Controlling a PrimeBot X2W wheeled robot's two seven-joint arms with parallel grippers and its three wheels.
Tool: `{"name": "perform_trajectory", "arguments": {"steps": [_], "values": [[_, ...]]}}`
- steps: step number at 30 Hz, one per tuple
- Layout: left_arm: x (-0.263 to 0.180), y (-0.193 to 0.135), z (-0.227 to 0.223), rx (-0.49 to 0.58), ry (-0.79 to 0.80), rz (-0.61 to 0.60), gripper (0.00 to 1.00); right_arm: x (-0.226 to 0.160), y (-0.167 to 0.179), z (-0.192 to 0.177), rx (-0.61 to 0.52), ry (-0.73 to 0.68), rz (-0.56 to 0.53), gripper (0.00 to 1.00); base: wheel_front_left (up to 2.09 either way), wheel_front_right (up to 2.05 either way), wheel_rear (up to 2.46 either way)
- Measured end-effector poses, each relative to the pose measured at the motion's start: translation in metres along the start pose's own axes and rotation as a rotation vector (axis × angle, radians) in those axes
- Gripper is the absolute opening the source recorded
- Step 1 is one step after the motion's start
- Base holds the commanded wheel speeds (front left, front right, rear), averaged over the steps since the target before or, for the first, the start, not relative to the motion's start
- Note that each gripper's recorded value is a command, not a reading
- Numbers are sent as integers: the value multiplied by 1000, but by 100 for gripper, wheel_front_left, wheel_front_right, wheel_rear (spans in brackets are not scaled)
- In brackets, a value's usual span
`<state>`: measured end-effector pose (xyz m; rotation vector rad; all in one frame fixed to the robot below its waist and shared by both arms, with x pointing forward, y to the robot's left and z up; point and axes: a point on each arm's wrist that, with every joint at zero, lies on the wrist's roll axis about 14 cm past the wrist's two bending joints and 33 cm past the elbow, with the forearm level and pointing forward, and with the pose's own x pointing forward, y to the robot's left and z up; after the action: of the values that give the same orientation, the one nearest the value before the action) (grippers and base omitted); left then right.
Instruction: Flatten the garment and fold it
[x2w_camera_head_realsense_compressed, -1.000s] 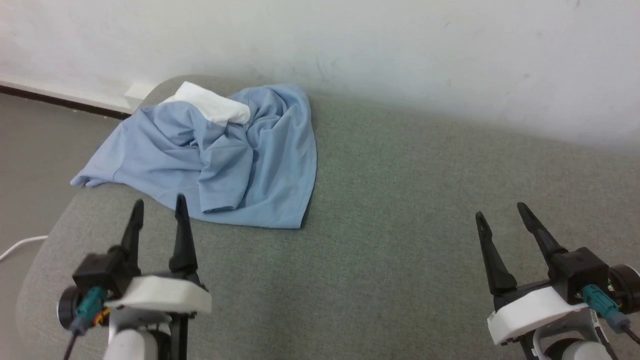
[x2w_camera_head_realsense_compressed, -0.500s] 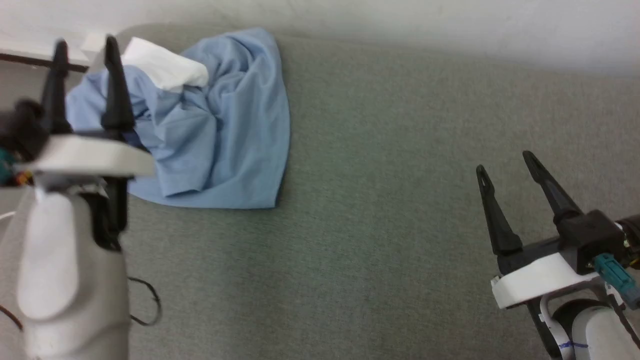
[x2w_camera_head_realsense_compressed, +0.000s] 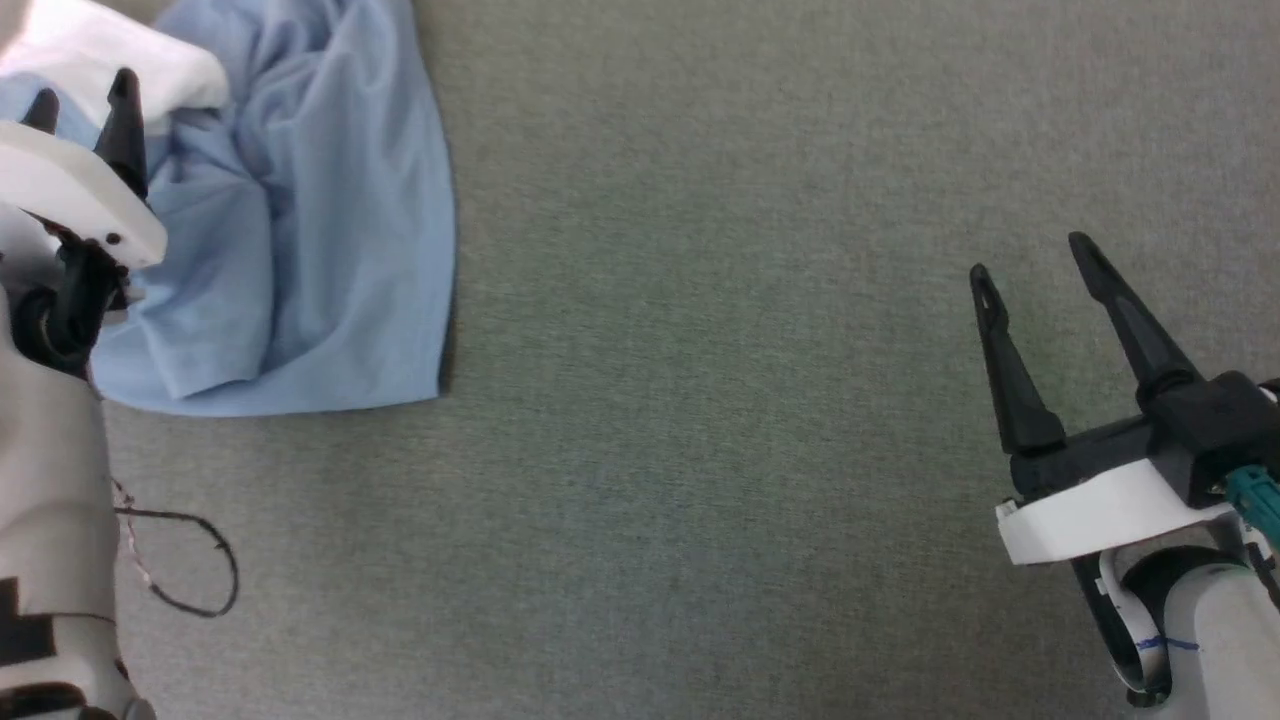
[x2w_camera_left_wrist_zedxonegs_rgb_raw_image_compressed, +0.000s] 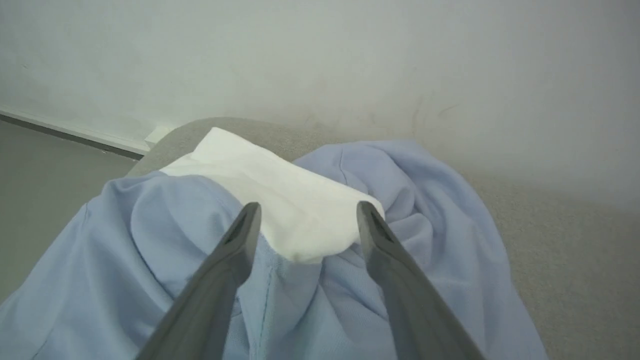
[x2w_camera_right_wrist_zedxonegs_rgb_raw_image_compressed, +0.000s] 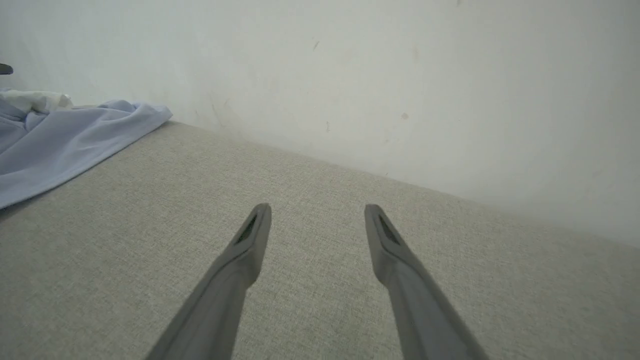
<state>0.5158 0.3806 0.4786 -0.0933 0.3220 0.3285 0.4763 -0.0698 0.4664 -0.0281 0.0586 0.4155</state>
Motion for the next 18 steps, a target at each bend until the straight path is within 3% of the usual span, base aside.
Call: {"name": "perform_trajectory", "arguments": {"steps": [6, 10, 11, 12, 18], "values": [[13, 9, -90, -17, 370, 37, 100, 0, -20, -19, 4, 34, -50, 100, 0, 0, 0], [24, 14, -96, -46, 474, 52, 99, 2, -27, -26, 3, 45, -65, 100, 0, 0, 0], [26, 15, -97, -42, 483, 56, 31, 3, -28, -27, 5, 43, -68, 100, 0, 0, 0], [28, 16, -99, -40, 501, 55, 0, 4, -29, -28, 7, 39, -69, 100, 0, 0, 0], [26, 28, -97, -20, 559, 97, 0, 3, -32, -23, 15, 18, -85, 100, 0, 0, 0]]}}
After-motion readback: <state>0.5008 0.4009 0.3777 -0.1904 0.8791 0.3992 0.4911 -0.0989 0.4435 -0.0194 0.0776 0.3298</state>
